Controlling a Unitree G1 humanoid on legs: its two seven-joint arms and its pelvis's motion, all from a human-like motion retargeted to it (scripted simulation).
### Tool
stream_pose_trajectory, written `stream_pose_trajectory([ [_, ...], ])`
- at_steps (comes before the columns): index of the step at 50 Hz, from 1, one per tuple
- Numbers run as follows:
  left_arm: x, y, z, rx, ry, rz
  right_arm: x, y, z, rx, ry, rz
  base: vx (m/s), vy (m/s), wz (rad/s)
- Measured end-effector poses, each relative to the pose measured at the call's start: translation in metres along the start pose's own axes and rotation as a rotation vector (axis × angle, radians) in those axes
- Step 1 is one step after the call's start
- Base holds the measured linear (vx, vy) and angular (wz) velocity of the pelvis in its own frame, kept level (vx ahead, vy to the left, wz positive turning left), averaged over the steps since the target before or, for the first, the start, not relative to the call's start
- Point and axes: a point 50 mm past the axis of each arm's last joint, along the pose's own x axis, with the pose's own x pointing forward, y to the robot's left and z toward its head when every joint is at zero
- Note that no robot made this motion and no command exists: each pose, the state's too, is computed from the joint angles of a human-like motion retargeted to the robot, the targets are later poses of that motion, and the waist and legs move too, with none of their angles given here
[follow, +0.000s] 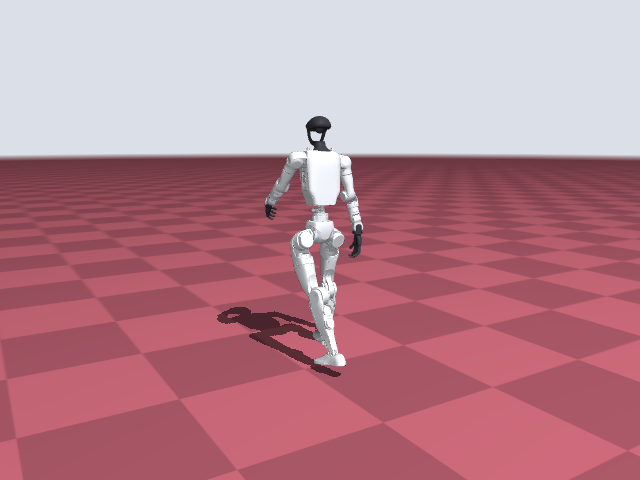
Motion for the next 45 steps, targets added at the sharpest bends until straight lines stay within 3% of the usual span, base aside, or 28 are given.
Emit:
stream_pose_trajectory([
  [3,-0.053,-0.05,-0.117,0.049,0.393,-0.198,-0.001,0.023,0.086,-0.13,-0.214,-0.018,0.73,-0.25,-1.93],
  [8,-0.225,-0.129,-0.246,-0.135,1.06,-0.513,-0.056,0.06,0.242,-0.298,-0.651,-0.115,0.5,-0.08,-0.57],
  [15,-0.398,-0.173,-0.269,-0.526,1.354,-0.439,-0.198,0.09,0.379,-0.138,-1.27,-0.112,0.53,0.01,-0.59],
  [20,-0.468,-0.205,-0.252,-0.771,1.51,-0.383,-0.248,0.115,0.406,-0.536,-1.373,-0.309,0.52,0.05,-0.52],
  [23,-0.469,-0.222,-0.246,-0.826,1.537,-0.404,-0.243,0.126,0.401,-0.613,-1.388,-0.319,0.53,0.09,-0.13],
  [27,-0.426,-0.227,-0.252,-0.804,1.436,-0.389,-0.19,0.126,0.372,-0.512,-1.274,-0.204,0.59,0.13,-0.44],
  [30,-0.357,-0.198,-0.264,-0.67,1.284,-0.22,-0.133,0.112,0.329,-0.396,-1.096,-0.136,0.75,0.22,-1.32],
  [33,-0.286,-0.159,-0.263,-0.627,1.104,0.027,-0.064,0.08,0.252,-0.305,-0.827,-0.141,0.73,0.31,-0.06],
  [36,-0.222,-0.118,-0.248,-0.549,1.001,0.02,-0.009,0.04,0.129,-0.193,-0.414,-0.069,0.58,0.29,1.8],
  [40,-0.119,-0.021,-0.184,-0.425,0.742,0.101,-0.002,0.003,-0.032,-0.076,0.099,0.029,0.43,0.14,1.39],
  [45,-0.045,0.099,-0.041,-0.311,0.256,0.326,-0.036,-0.024,-0.138,-0.12,0.4,0.076,0.49,0.07,0.67],
])
